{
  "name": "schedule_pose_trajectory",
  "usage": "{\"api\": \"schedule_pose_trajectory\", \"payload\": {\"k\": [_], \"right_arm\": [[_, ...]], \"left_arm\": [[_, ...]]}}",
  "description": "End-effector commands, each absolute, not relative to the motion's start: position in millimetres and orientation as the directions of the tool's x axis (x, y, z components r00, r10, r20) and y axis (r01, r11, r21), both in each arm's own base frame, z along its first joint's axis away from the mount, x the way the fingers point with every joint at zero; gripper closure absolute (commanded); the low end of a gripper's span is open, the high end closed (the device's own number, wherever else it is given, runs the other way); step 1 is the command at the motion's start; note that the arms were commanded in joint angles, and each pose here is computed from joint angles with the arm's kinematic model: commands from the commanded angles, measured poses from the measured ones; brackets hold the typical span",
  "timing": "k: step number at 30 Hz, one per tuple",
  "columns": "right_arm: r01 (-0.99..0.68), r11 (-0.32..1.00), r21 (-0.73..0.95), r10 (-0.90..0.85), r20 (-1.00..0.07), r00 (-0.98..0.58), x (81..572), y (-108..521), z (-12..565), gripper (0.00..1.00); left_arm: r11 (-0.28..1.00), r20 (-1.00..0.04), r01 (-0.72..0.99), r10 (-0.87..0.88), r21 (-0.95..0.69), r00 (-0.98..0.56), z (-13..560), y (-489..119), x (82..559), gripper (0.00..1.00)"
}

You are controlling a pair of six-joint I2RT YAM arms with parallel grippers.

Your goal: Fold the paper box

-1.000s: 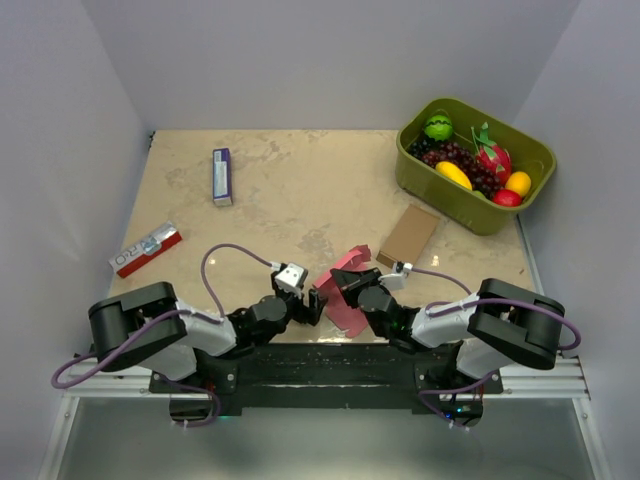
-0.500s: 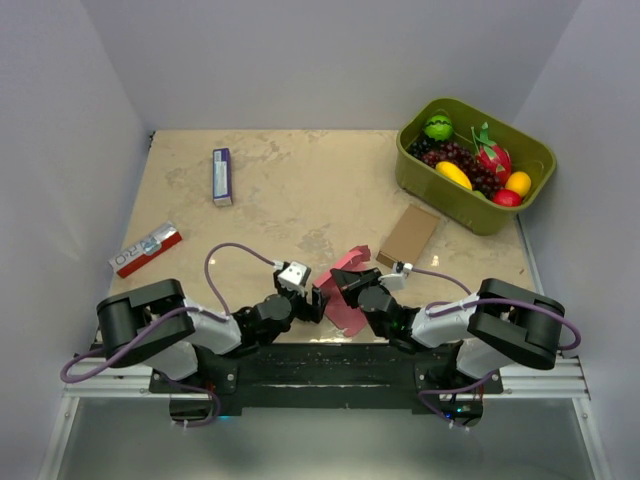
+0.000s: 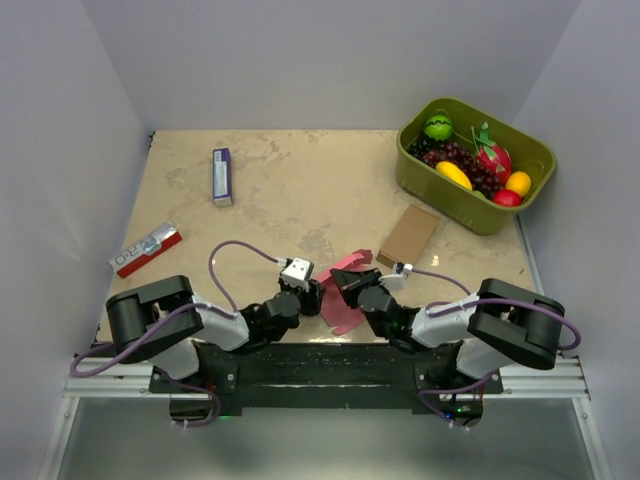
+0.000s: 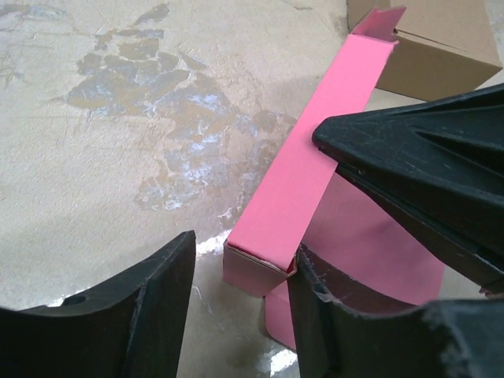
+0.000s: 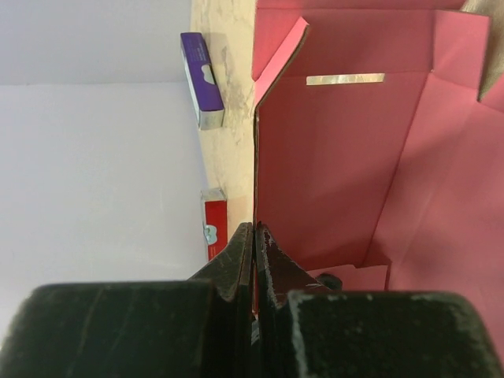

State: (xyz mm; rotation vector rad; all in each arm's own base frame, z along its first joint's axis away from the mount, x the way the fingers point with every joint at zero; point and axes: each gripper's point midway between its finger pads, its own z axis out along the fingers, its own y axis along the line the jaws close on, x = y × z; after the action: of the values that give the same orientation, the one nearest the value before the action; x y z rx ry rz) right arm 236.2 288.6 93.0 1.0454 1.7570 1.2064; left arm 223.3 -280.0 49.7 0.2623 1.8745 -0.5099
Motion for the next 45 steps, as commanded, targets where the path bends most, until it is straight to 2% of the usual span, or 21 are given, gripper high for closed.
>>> {"api": "schedule_pose_trajectory", "payload": {"k": [1, 21, 22, 26, 28, 38, 39, 40, 42, 43, 45], "right_arm": [[0.229, 0.255, 0.939, 0.908, -0.151, -0.39, 232, 285, 84, 1.0], [0.299, 0.301, 0.905, 0.914, -0.185, -0.36, 230, 281, 80, 1.0], [0.3, 0.301, 0.905, 0.916, -0.186, -0.356, 231, 283, 84, 1.0], [0.326, 0.347, 0.879, 0.909, -0.229, -0.349, 231, 279, 79, 1.0], [0.337, 0.348, 0.875, 0.913, -0.233, -0.336, 232, 278, 81, 1.0], [0.317, 0.409, 0.856, 0.891, -0.299, -0.341, 231, 270, 95, 1.0], [0.287, 0.424, 0.859, 0.881, -0.319, -0.348, 230, 269, 105, 0.95], [0.271, 0.434, 0.859, 0.875, -0.332, -0.352, 230, 268, 111, 0.83], [0.229, 0.482, 0.846, 0.85, -0.387, -0.357, 229, 262, 122, 0.7], [0.205, 0.469, 0.859, 0.854, -0.382, -0.353, 228, 260, 137, 0.56], [0.17, 0.535, 0.827, 0.815, -0.453, -0.362, 225, 250, 145, 0.48]], "left_arm": [[0.929, -0.945, 0.323, -0.073, -0.181, -0.318, 52, -269, 239, 0.5], [0.967, -0.938, 0.253, 0.108, 0.022, -0.33, 26, -249, 245, 0.78], [0.966, -0.936, 0.256, 0.117, 0.03, -0.331, 25, -249, 244, 0.83], [0.964, -0.934, 0.263, 0.134, 0.045, -0.332, 22, -249, 240, 0.88], [0.964, -0.934, 0.263, 0.135, 0.046, -0.332, 22, -249, 240, 1.0], [0.939, -0.918, 0.342, 0.163, 0.032, -0.361, 27, -259, 231, 1.0], [0.934, -0.916, 0.357, 0.162, 0.022, -0.367, 30, -264, 231, 1.0], [0.931, -0.909, 0.365, 0.167, 0.018, -0.381, 30, -265, 231, 1.0], [0.912, -0.882, 0.41, 0.194, 0.0, -0.431, 25, -270, 225, 1.0], [0.911, -0.874, 0.413, 0.192, -0.011, -0.446, 24, -269, 225, 1.0], [0.89, -0.848, 0.455, 0.211, -0.04, -0.487, 18, -274, 219, 1.0]]}}
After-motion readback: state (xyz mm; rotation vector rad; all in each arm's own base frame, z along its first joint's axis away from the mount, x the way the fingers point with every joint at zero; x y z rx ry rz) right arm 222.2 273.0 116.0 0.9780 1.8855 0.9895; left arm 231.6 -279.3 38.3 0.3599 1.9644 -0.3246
